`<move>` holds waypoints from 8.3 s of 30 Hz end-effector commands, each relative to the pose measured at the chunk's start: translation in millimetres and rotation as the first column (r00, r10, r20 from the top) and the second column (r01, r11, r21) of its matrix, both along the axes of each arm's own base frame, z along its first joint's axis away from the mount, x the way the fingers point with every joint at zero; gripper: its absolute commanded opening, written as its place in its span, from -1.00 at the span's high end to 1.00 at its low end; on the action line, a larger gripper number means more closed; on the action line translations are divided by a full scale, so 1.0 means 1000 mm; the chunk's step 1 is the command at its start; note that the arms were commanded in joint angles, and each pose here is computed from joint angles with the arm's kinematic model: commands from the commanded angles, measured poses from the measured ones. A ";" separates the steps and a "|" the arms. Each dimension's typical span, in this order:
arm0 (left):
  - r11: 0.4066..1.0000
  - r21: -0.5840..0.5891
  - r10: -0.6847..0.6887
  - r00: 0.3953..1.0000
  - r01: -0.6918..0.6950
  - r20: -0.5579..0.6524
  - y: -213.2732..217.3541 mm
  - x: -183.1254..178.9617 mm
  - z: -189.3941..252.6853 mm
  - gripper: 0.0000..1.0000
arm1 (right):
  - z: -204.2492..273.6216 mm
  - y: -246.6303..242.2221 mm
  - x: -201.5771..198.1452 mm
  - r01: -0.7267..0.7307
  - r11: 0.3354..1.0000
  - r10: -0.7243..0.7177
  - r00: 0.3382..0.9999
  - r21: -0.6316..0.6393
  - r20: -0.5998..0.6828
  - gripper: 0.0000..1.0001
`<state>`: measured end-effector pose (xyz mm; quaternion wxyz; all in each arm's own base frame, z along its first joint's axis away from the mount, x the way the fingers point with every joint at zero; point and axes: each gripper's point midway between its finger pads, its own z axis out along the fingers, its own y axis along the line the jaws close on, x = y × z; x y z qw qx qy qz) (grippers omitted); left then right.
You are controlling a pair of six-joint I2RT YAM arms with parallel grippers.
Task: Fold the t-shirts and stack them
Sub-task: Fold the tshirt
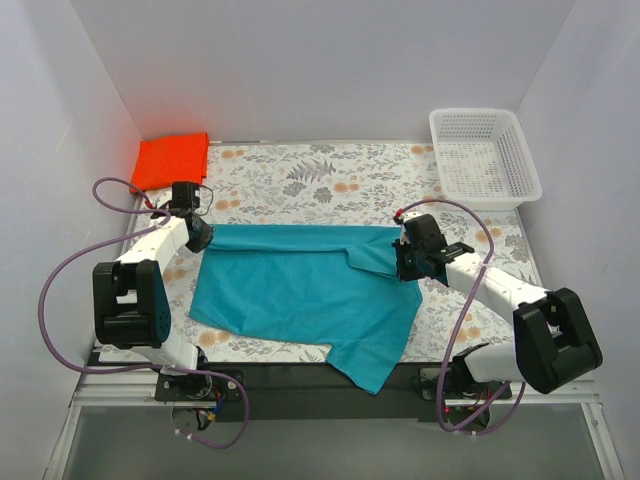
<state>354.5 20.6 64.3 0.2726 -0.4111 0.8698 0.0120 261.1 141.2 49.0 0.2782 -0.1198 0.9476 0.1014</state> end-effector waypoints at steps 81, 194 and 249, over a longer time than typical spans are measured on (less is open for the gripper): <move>0.996 -0.037 -0.089 0.992 0.086 -0.091 -0.043 0.059 -0.060 0.03 | -0.036 -0.015 0.176 0.136 0.990 -0.137 0.990 0.031 0.033 0.33; 0.978 -0.148 0.133 0.987 -0.146 -0.093 -0.040 -0.108 0.013 0.19 | 0.029 -0.005 -0.011 0.114 0.966 -0.114 0.993 0.231 -0.010 0.07; 0.993 -0.113 -0.021 0.999 0.017 -0.036 -0.085 -0.060 0.008 -0.31 | 0.012 -0.071 -0.009 0.350 0.871 -0.331 0.937 0.344 -0.112 0.03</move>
